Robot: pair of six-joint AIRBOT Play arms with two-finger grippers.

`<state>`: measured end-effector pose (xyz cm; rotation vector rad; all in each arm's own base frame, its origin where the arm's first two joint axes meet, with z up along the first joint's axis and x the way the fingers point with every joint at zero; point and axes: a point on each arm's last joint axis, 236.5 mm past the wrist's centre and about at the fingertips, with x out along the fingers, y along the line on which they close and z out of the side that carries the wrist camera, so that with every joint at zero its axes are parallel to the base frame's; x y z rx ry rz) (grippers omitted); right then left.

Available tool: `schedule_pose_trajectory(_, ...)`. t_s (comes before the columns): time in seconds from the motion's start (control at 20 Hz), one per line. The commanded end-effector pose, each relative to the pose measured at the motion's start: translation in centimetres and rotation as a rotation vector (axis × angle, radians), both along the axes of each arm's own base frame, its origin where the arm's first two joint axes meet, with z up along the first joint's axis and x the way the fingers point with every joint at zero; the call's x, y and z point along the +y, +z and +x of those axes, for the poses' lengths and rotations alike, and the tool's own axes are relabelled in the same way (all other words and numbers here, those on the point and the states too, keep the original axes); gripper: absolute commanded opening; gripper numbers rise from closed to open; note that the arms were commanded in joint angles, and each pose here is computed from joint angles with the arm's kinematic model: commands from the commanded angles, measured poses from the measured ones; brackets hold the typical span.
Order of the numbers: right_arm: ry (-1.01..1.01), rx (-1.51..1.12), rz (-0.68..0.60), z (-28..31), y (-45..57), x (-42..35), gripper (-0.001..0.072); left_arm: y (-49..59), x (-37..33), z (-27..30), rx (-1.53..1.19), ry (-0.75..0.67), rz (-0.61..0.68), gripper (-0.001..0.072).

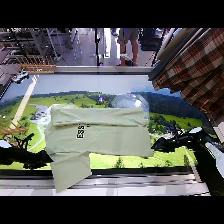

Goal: Fold the clothes and pants, and hang the long-sleeved shirts on hangers.

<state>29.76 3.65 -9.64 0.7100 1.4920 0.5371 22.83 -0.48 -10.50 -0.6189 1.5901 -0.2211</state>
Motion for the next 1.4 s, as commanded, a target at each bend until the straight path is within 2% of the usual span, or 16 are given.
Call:
schedule_pose_trajectory(0.0,0.039,0.007,-0.014,-0.7,-0.3,0.3,0.0353,-1.3,-0.4,-0.2,-0.014,-0.004,0.027,0.0426)
schedule_pose_trajectory(0.1,0.070,0.010,-0.024,-1.0,-0.8,1.3,0.0341,-1.8,-1.1,-0.3,-0.017,-0.022,0.034,0.0425)
schedule_pose_trajectory(0.15,0.080,0.000,-0.038,-0.8,-1.1,1.6,0.0287,-1.8,-1.6,-0.3,-0.021,-0.030,0.032,0.0418)
schedule_pose_trajectory(0.2,0.074,-0.009,-0.039,-0.5,-1.0,1.8,0.0208,-1.7,-2.0,-0.1,-0.026,-0.035,0.024,0.0356)
schedule_pose_trajectory(0.25,0.065,-0.011,-0.023,-0.3,-0.8,2.1,0.0143,-1.6,-2.5,0.0,-0.028,-0.034,0.010,0.0194)
schedule_pose_trajectory(0.3,0.072,-0.001,-0.009,-0.6,-0.5,2.2,0.0119,-1.4,-2.9,0.2,-0.031,-0.025,-0.007,0.0021)
schedule_pose_trajectory(0.35,0.090,0.016,0.006,-1.2,-0.3,2.4,0.0129,-1.2,-3.0,0.3,-0.032,-0.020,-0.015,0.0009)
schedule_pose_trajectory(0.4,0.116,0.036,0.019,-2.0,-0.1,2.6,0.0216,-1.2,-3.0,0.3,-0.033,-0.021,-0.014,0.0009)
schedule_pose_trajectory(0.45,0.139,0.053,0.031,-2.7,0.2,2.7,0.0232,-1.2,-3.0,0.3,-0.033,-0.022,-0.015,0.0008)
schedule_pose_trajectory(0.65,0.155,0.066,0.039,-3.1,0.3,2.8,0.0227,-1.1,-3.2,0.1,-0.027,-0.025,-0.021,0.0008)
schedule_pose_trajectory(0.7,0.157,0.068,0.040,-3.2,0.4,2.8,0.0202,-1.1,-3.2,0.0,-0.024,-0.027,-0.023,0.0008)
schedule_pose_trajectory(0.75,0.162,0.071,0.038,-3.4,0.4,2.7,0.0123,-1.1,-3.2,0.0,-0.024,-0.027,-0.023,0.0008)
schedule_pose_trajectory(0.85,0.163,0.071,0.032,-3.4,0.2,2.6,0.0074,-1.0,-3.3,0.1,-0.025,-0.023,-0.028,0.0007)
schedule_pose_trajectory(0.9,0.161,0.068,0.030,-3.3,0.2,2.6,0.0022,-0.9,-3.4,0.1,-0.023,-0.023,-0.036,0.0007)
schedule_pose_trajectory(1.1,0.199,0.086,0.099,-4.2,2.5,3.5,0.0021,2.5,-4.1,1.2,-0.044,-0.054,-0.131,0.0005)
schedule_pose_trajectory(1.35,0.057,-0.001,0.041,-0.3,7.8,3.0,0.0020,13.1,-3.1,9.6,-0.322,0.005,-0.253,0.0003)
